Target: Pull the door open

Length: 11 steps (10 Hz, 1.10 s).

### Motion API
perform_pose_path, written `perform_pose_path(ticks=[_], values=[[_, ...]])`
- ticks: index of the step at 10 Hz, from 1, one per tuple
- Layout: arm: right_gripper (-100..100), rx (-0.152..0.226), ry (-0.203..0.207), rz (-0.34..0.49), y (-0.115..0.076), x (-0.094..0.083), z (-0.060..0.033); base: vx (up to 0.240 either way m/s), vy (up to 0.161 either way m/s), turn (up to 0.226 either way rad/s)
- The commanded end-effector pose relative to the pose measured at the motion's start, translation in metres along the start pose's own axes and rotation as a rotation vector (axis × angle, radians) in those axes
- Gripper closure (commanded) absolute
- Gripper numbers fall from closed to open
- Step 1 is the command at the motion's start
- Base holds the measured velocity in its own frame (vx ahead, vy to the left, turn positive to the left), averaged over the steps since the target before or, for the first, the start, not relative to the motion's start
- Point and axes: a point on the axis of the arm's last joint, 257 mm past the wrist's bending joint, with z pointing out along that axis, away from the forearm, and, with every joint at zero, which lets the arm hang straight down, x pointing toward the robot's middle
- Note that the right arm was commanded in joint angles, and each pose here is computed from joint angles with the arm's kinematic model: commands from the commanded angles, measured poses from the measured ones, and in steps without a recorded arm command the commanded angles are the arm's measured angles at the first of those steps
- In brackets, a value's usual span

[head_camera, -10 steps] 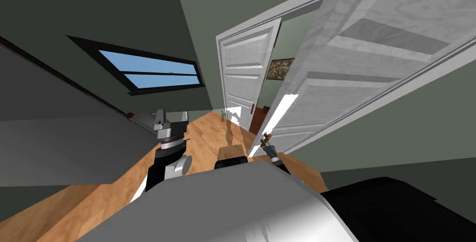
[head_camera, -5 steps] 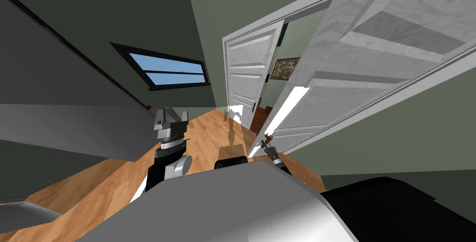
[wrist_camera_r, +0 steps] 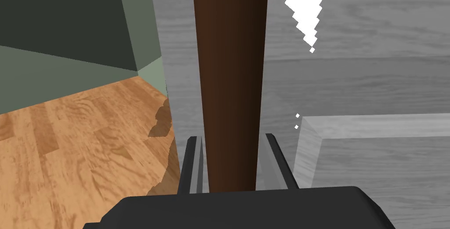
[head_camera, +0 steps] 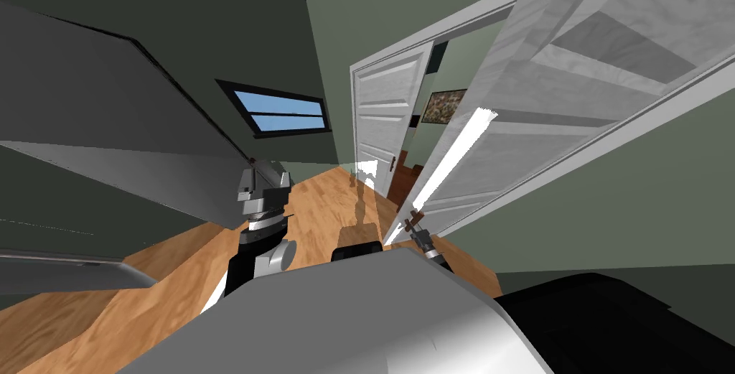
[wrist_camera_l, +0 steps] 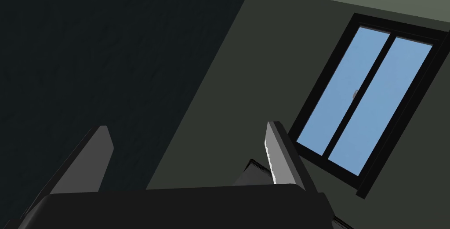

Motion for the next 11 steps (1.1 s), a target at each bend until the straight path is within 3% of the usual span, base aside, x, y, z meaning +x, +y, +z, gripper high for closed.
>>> perform_pose_path(ticks=[1,11], values=[[100,0.0,0.0,0.0,0.0,0.0,0.0,-0.074,-0.018,0.02],[100,0.045,0.01,0.001,0.0017,0.0031,-0.0065,-0.184,-0.056,0.13]])
